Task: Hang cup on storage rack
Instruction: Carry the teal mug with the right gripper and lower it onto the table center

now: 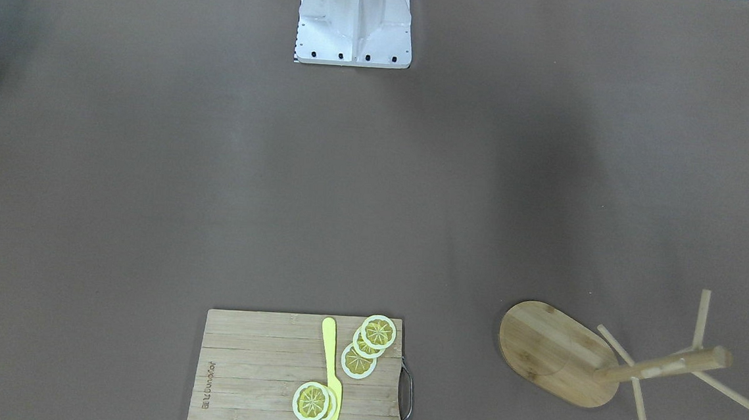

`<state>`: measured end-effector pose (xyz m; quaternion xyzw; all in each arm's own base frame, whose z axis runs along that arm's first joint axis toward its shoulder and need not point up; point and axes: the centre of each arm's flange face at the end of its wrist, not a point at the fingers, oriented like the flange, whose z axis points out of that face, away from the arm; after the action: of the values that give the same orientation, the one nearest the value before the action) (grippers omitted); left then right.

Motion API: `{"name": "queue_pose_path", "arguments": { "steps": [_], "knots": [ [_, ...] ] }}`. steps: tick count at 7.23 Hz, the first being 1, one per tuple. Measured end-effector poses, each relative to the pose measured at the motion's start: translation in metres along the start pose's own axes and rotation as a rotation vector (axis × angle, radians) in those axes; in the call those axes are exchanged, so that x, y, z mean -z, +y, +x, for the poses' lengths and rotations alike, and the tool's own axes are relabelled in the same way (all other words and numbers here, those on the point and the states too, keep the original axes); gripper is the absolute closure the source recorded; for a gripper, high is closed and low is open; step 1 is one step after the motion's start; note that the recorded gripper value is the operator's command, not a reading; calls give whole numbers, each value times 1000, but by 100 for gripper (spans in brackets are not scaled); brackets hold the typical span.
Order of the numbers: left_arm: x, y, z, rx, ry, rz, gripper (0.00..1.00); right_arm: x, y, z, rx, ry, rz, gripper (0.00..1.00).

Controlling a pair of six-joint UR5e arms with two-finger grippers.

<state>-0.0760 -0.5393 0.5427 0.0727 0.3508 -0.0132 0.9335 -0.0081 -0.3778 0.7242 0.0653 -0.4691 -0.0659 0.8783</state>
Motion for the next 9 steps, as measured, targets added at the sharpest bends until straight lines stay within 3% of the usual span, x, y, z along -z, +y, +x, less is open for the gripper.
{"name": "queue_pose_path", "arguments": {
  "steps": [2, 5, 7, 9],
  "knots": [
    [1, -1, 1, 0, 0, 0, 2, 24, -55, -31, -51, -74, 6, 100],
    [2, -4, 3, -5, 3, 4, 2, 91, -181, -169, -282, -130, 47, 100],
    [4, -9, 7, -10, 4, 7, 3, 69, -229, -318, -357, -80, 75, 100],
    [0, -18, 7, -28, 6, 15, 3, 24, -241, -457, -407, -40, 102, 100]
  ]
}}
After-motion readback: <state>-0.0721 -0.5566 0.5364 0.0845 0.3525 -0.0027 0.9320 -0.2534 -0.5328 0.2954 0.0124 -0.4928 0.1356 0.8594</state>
